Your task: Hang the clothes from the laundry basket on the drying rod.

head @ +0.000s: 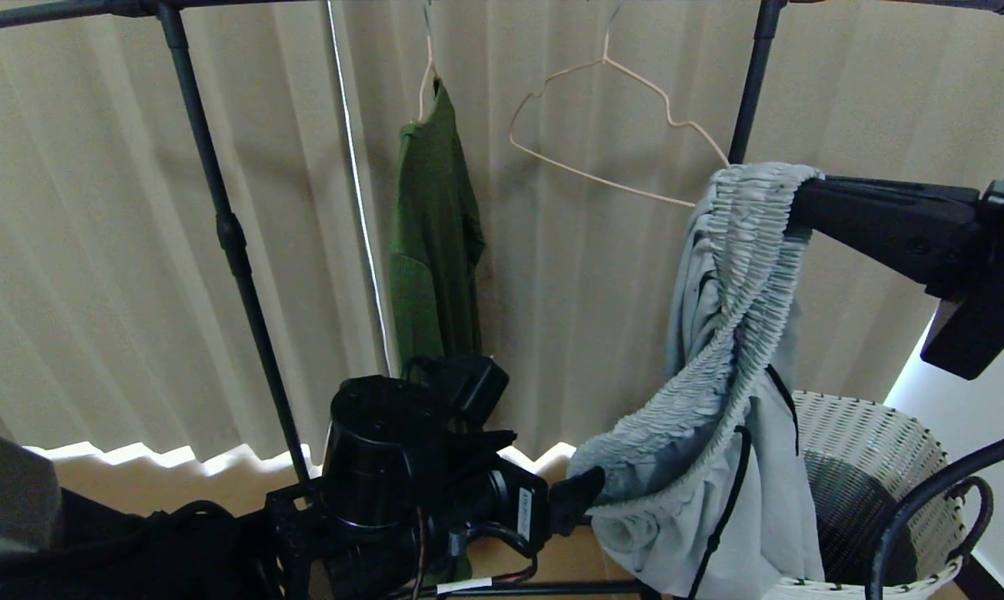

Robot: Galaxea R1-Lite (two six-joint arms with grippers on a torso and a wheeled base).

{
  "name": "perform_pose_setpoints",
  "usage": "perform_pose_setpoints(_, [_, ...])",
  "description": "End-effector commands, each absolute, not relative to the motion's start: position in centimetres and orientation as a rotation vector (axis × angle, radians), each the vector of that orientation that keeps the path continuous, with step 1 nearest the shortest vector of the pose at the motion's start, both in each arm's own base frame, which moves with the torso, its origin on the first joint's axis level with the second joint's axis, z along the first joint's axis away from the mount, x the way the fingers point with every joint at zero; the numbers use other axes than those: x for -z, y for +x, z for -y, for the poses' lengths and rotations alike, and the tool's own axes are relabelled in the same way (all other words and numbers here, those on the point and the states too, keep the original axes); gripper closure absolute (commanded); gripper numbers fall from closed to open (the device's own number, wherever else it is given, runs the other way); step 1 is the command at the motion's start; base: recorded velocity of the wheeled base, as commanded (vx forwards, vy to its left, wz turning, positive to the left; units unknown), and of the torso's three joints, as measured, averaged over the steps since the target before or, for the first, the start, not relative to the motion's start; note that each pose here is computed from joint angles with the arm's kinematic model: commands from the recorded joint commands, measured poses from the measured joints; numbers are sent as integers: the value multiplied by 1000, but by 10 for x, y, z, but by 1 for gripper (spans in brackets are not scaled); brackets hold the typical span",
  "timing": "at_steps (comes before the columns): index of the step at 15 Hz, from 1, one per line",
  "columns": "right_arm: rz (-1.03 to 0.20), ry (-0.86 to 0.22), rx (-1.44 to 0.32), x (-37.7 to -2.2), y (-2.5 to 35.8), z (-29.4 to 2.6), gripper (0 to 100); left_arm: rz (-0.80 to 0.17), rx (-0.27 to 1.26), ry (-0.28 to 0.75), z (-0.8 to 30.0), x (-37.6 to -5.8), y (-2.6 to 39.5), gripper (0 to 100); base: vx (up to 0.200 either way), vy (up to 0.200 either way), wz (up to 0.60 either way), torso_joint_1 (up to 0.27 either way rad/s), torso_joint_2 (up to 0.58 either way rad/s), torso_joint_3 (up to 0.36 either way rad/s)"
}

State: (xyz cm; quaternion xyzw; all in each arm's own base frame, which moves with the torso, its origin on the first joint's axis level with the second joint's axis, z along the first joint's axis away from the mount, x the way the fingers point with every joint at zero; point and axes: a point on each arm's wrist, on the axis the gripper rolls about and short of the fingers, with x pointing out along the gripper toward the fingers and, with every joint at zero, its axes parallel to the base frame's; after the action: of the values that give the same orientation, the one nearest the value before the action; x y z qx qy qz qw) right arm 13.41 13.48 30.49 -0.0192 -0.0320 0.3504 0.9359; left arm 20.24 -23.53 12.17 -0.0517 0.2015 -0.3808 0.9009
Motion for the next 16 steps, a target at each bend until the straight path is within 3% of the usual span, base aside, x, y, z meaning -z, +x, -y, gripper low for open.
perform_pose_setpoints(1, [73,-35,-716,-306,132,-132,100,-416,816,-117,238,-122,202,0,0,0,0,0,0,0])
perform_pose_setpoints(6, [98,-10,-741,-307,131,-132,100,-451,835,-118,240,-113,202,0,0,0,0,0,0,0])
perform_pose_setpoints(7, [118,-4,-745,-307,131,-132,100,-457,836,-116,239,-112,201,100,0,0,0,0,0,0])
perform_pose_setpoints(12, [113,-8,-716,-305,134,-127,100,-476,799,-55,220,-102,186,100,0,0,0,0,0,0])
perform_pose_setpoints(16, [92,-17,-673,-292,135,-117,100,-306,766,-42,177,-119,162,100,0,0,0,0,0,0])
